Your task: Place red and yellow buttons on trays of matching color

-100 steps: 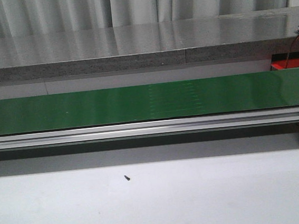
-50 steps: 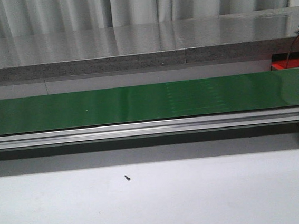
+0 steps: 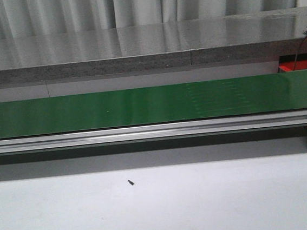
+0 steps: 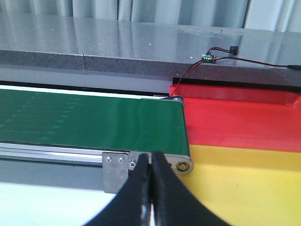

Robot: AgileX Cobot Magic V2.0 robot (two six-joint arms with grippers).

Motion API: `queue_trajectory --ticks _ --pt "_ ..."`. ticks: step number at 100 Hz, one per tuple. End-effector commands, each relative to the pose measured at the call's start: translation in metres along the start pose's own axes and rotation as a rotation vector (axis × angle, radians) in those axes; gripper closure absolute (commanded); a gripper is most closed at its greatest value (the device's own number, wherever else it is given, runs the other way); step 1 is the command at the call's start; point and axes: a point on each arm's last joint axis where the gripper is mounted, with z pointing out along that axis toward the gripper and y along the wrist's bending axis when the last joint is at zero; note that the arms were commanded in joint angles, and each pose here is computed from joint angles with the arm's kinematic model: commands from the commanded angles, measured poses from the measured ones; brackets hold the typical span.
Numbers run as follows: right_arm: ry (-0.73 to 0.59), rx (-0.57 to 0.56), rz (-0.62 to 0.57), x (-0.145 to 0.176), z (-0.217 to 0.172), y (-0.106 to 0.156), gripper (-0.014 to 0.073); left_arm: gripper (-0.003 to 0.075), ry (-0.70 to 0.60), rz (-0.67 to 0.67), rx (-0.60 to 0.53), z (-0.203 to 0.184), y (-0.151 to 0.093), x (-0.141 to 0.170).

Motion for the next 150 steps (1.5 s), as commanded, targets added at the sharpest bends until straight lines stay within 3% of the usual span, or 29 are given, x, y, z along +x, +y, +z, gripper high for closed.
queue_trajectory --ticks 1,23,43,84,93,117,138,150 --pt "-0.121 -0.001 -0.002 -0.015 -0.003 0.000 0.0663 0.0710 -0.133 0.053 0.068 -0.032 -0.016 -0.019" --pt "-0.121 -0.001 -0.002 -0.015 -0.003 0.000 0.0663 0.0710 -0.157 0.149 0.138 -0.033 -0.051 -0.026" --pt "-0.121 -0.001 -0.002 -0.015 -0.003 0.000 0.0663 0.0710 -0.090 0.226 0.168 -0.007 -0.075 -0.022" --pt "-0.121 -0.001 -0.002 -0.015 -0.003 0.000 0.0663 0.0692 -0.091 0.243 0.211 0.016 -0.096 -0.022" --pt "-0.121 -0.001 -0.002 -0.015 -0.003 0.000 0.0663 0.0619 -0.097 0.248 0.241 0.016 -0.099 -0.022" --pt "-0.121 -0.001 -0.002 -0.015 -0.003 0.000 0.0663 0.0316 -0.081 0.247 0.296 0.018 -0.104 -0.021" --pt "-0.121 -0.001 -0.002 -0.015 -0.003 0.000 0.0663 0.0160 -0.070 0.250 0.298 0.015 -0.104 -0.022" --pt "-0.121 -0.001 -0.002 -0.015 -0.003 0.000 0.0663 0.0141 -0.095 0.238 0.316 0.002 -0.105 -0.034"
